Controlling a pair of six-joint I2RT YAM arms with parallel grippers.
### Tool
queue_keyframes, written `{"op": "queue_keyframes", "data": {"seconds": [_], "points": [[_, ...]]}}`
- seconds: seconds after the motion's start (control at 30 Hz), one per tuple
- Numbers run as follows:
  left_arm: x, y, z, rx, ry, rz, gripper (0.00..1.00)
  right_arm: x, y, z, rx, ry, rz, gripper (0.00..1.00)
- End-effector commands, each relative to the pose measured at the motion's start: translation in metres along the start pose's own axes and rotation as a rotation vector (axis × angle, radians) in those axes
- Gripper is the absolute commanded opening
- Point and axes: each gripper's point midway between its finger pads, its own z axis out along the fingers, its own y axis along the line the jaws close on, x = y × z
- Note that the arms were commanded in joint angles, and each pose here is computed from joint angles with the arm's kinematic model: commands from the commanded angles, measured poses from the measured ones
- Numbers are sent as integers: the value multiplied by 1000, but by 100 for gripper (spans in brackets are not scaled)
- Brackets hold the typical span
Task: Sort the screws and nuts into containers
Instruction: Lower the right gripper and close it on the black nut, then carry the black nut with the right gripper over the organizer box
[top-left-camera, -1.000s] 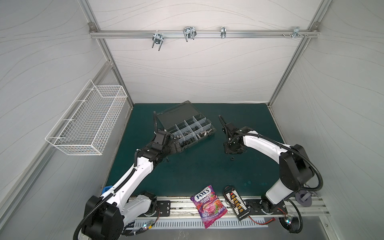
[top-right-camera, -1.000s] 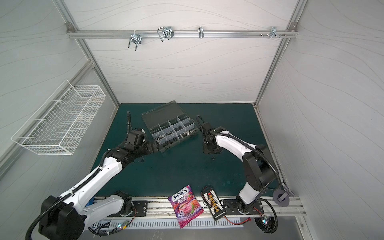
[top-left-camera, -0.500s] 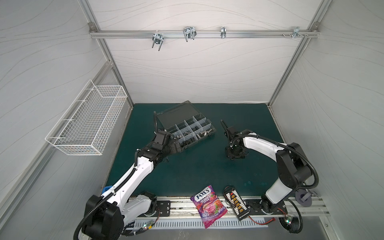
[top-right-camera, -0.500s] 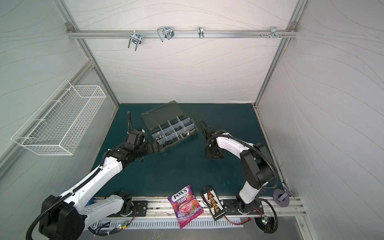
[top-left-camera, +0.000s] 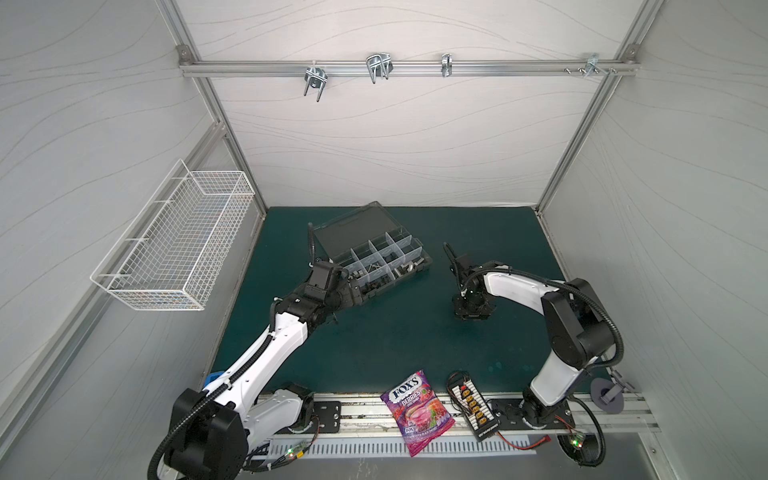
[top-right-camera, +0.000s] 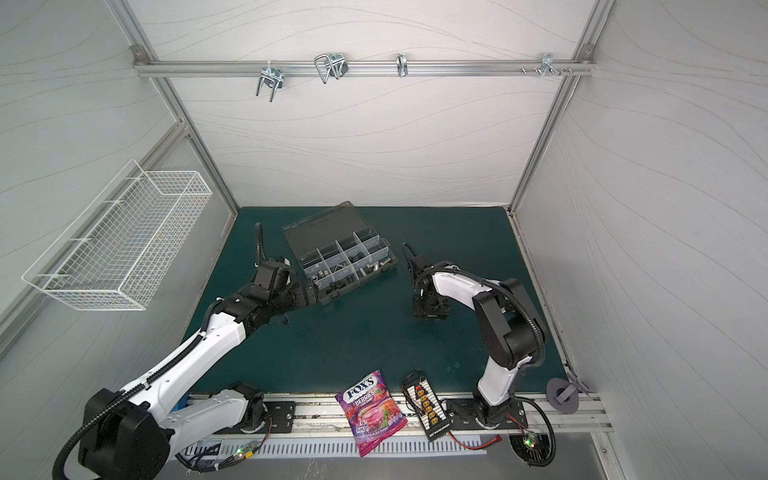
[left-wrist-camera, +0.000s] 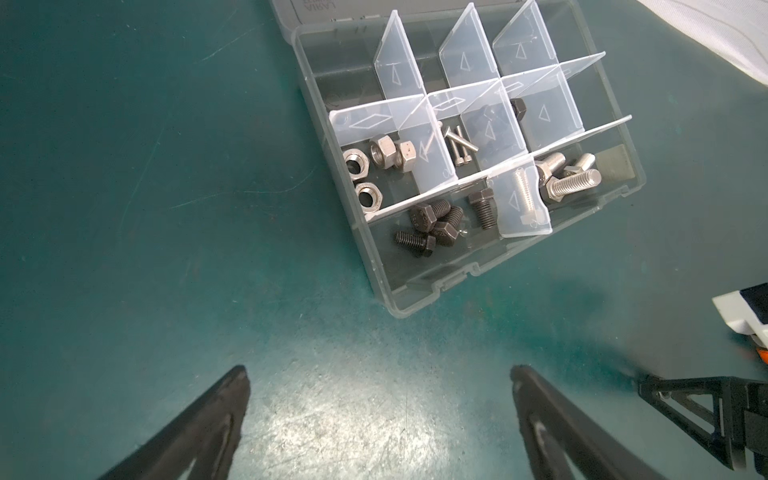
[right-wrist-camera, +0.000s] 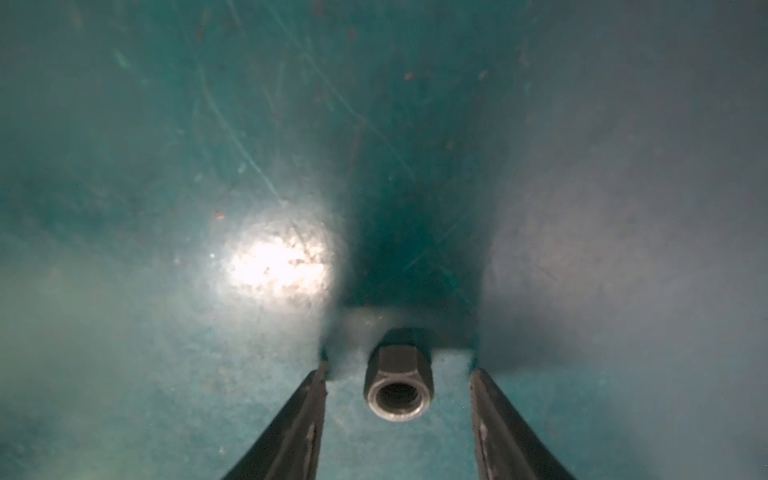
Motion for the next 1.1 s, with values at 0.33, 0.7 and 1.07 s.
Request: {"op": "queue_keyframes", "data": {"seconds": [0.33,0.7,1.07], "points": [[-12,-4,-7,5,-25,4,99,3,-1,11,2,41,-7,41],[-12,-4,-7,6,-25,4,99,4,-2,8,6,46,-13,15],[-13,-5,-7,8,-28,4,99,-1,2,-1,-4,30,-18,8]]}}
